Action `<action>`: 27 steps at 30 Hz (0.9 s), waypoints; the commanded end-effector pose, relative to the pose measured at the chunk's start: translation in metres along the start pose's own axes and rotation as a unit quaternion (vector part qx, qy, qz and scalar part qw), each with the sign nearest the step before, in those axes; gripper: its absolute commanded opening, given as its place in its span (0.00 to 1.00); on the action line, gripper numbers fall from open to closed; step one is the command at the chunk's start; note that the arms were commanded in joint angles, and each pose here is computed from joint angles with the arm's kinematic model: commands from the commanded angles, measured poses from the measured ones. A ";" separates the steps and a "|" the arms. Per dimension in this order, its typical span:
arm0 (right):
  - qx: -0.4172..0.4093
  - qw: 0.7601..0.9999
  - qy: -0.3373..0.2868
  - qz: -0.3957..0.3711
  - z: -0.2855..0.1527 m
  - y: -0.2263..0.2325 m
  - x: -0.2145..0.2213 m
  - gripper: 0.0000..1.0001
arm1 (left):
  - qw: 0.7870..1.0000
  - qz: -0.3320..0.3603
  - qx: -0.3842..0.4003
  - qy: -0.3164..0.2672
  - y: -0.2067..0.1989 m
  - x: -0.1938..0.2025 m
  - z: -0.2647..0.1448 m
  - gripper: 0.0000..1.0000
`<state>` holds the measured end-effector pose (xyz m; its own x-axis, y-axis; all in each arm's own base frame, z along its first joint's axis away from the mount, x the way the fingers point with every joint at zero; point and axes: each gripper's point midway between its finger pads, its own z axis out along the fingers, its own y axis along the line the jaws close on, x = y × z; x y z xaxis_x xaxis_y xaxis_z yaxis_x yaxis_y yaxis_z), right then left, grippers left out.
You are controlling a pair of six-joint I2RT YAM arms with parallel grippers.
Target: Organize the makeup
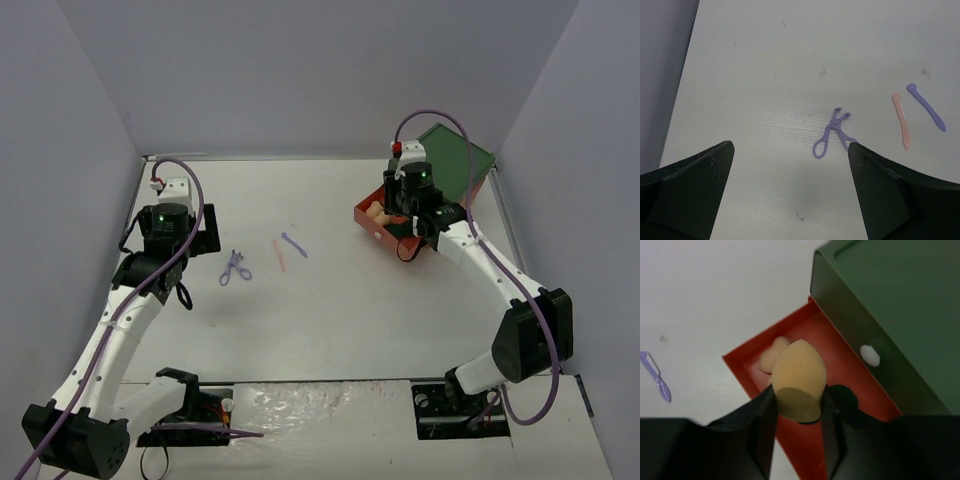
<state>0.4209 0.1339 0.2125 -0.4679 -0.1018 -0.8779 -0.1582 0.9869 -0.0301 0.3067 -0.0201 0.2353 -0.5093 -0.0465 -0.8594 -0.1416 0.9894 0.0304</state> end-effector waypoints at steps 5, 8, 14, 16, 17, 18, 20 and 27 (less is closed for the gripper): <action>0.018 0.999 0.021 0.028 -0.002 -0.015 0.010 0.71 | 0.999 -0.012 0.001 -0.036 0.001 -0.023 -0.003 0.97; -0.004 1.000 0.010 0.023 -0.007 -0.008 -0.001 0.80 | 0.999 -0.011 0.002 -0.035 0.000 -0.022 -0.003 0.97; -0.067 0.998 -0.003 -0.010 -0.021 0.021 -0.013 0.82 | 0.999 -0.011 0.002 -0.033 0.000 -0.021 -0.002 0.97; -0.098 0.995 0.000 -0.029 -0.023 0.044 -0.009 0.82 | 0.999 -0.011 0.002 -0.032 0.000 -0.021 -0.001 0.97; -0.113 0.993 0.003 -0.043 -0.024 0.059 -0.006 0.82 | 0.999 -0.010 0.002 -0.032 0.000 -0.021 -0.001 0.97; -0.122 0.991 0.005 -0.050 -0.025 0.068 -0.004 0.82 | 0.999 -0.011 0.001 -0.032 0.000 -0.021 -0.001 0.97; -0.147 0.987 0.022 -0.062 -0.021 0.090 0.010 0.83 | 0.999 -0.010 0.001 -0.032 0.000 -0.021 -0.001 0.97; -0.160 0.980 0.082 -0.088 0.010 0.117 0.061 0.85 | 0.999 -0.009 -0.003 -0.033 0.002 -0.020 -0.001 0.97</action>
<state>0.3692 0.2333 0.1653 -0.5410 -0.2942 -0.7879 -0.4910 0.8711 0.0118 0.3069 -0.0189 0.2340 -0.5124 -0.0474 -0.8574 -0.1458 0.9888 0.0325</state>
